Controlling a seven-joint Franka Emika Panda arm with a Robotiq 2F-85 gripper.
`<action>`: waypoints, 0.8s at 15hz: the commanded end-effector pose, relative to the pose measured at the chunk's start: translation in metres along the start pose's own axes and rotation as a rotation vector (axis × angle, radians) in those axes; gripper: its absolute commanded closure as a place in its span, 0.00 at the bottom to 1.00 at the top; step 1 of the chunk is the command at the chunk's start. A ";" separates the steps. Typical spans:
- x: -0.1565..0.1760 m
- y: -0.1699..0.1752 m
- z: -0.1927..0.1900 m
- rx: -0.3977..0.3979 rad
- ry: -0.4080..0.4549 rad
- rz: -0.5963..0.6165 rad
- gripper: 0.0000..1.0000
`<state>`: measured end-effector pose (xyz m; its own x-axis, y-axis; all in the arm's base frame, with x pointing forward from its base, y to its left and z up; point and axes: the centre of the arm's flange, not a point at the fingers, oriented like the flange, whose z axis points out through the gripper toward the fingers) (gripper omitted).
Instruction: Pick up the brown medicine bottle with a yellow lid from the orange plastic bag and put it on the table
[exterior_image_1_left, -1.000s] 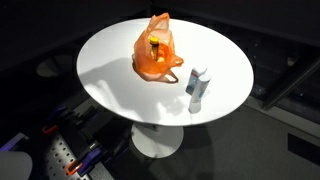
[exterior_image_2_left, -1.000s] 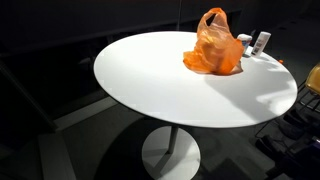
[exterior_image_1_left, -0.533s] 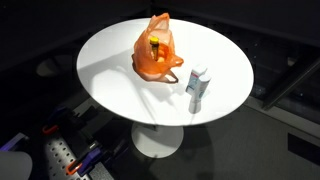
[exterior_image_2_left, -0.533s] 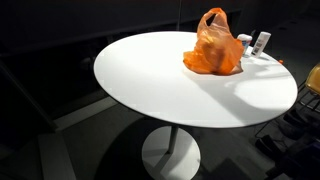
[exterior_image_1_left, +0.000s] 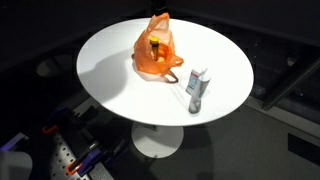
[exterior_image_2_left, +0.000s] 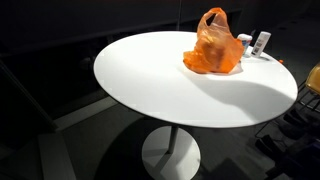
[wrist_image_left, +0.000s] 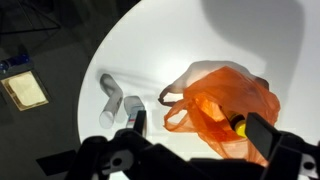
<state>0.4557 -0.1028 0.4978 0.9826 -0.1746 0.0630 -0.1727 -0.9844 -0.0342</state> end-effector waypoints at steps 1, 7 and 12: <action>0.038 -0.002 0.007 0.058 -0.044 -0.058 0.00; 0.041 -0.003 0.024 0.038 -0.039 -0.064 0.00; 0.040 -0.004 0.026 0.038 -0.044 -0.065 0.00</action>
<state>0.4979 -0.1055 0.4743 0.9938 -0.1086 0.0222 -0.1068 -0.9919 -0.0692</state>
